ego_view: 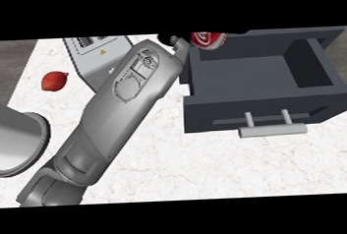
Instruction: Pick up the can, place it into the drawer and close the drawer
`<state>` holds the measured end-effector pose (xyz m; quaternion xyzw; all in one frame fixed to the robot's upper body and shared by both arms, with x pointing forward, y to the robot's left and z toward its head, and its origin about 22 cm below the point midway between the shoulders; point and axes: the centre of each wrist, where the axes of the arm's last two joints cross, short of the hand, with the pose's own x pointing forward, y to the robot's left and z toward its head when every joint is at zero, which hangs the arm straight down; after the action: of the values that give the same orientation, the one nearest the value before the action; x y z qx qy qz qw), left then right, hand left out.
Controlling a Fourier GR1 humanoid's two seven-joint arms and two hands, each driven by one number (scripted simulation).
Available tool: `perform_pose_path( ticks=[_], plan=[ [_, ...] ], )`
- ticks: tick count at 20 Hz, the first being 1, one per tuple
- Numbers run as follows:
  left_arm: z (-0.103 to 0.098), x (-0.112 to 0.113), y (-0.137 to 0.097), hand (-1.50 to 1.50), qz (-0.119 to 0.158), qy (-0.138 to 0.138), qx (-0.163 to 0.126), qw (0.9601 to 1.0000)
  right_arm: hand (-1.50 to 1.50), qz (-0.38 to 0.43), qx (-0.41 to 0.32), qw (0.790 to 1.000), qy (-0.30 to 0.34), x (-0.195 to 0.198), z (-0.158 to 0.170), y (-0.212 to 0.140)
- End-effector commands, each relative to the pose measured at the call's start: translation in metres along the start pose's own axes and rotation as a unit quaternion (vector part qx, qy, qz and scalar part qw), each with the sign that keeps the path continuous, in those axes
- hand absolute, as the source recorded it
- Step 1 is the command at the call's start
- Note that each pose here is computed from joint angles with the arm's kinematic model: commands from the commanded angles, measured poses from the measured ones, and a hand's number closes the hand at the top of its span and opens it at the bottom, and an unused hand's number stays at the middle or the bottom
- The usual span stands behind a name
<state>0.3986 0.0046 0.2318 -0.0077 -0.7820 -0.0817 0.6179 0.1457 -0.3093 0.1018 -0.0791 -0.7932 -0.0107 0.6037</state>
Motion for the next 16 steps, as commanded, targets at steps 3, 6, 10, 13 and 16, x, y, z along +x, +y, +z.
perform_pose_path(
  ticks=[3,6,10,13,16],
  plan=[
    [-0.018,0.000,-0.004,1.50,-0.019,0.011,-0.002,0.9998,-1.50,0.000,-0.013,1.000,0.005,0.001,-0.009,0.012],
    [-0.022,0.006,-0.014,1.50,-0.023,0.011,0.005,0.9997,-1.50,-0.005,0.001,1.000,0.003,-0.001,-0.010,0.002],
    [-0.022,-0.006,-0.019,1.50,-0.038,0.014,0.002,0.9992,-1.50,0.004,0.015,1.000,0.005,0.009,-0.016,0.006],
    [-0.026,0.008,-0.026,1.50,-0.054,0.017,0.002,0.9984,-1.50,0.003,0.015,1.000,-0.005,-0.004,-0.016,0.017],
    [-0.026,-0.007,-0.023,1.50,-0.047,0.029,0.010,0.9984,-1.50,0.000,0.013,1.000,-0.004,-0.007,-0.025,0.009]
  ],
)
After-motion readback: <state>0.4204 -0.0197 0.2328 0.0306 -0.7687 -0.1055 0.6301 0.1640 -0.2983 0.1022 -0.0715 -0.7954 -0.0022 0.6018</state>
